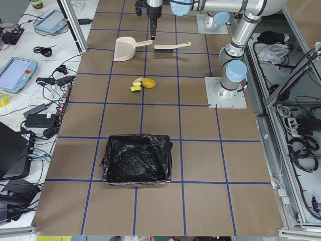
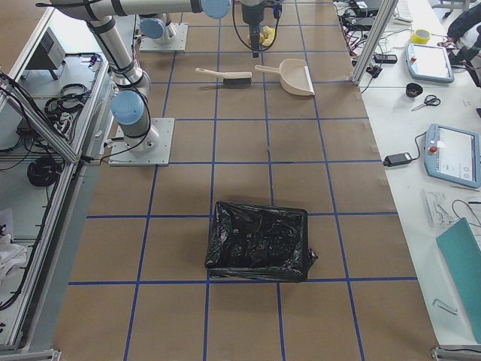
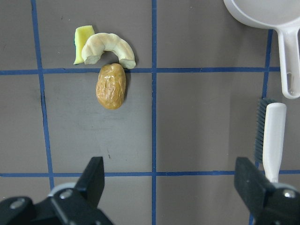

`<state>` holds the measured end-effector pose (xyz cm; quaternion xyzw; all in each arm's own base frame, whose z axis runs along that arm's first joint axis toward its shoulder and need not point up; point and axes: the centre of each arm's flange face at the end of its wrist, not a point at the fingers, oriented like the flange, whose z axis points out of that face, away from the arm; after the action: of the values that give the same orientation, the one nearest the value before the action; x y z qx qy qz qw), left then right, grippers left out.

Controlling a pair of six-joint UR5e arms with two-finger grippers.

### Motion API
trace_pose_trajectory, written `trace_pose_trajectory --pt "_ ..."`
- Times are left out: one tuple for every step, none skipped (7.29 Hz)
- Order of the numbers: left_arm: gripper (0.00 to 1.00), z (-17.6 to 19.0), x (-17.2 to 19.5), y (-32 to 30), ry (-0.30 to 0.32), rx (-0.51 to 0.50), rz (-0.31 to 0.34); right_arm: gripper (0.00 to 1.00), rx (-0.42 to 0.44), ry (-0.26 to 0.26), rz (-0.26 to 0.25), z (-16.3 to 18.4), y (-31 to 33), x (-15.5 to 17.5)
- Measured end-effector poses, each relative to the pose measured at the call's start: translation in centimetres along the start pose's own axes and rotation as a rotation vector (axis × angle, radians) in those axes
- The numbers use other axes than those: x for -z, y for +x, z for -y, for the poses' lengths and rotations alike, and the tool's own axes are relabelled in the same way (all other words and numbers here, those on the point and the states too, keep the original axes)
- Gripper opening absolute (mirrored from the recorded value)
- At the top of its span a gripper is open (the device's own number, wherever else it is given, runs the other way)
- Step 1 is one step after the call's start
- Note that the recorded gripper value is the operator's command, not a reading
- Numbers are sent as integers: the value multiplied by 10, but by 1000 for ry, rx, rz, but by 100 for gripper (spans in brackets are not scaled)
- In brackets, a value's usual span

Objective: Sweep and dump trash in nearest bin

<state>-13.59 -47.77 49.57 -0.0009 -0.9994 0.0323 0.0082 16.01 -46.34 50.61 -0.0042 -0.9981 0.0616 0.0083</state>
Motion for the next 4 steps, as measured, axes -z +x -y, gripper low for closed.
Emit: trace_pose_trajectory --pt "100 0 0 0 1 -1 0 100 4 -1 0 -1 0 0" --pt "100 0 0 0 1 0 0 100 9 -3 0 -1 0 -1" --pt "100 0 0 0 1 0 0 100 12 -4 0 -1 0 -2" --pt "100 1 -1 0 -1 0 1 100 14 -4 0 -1 0 -2"
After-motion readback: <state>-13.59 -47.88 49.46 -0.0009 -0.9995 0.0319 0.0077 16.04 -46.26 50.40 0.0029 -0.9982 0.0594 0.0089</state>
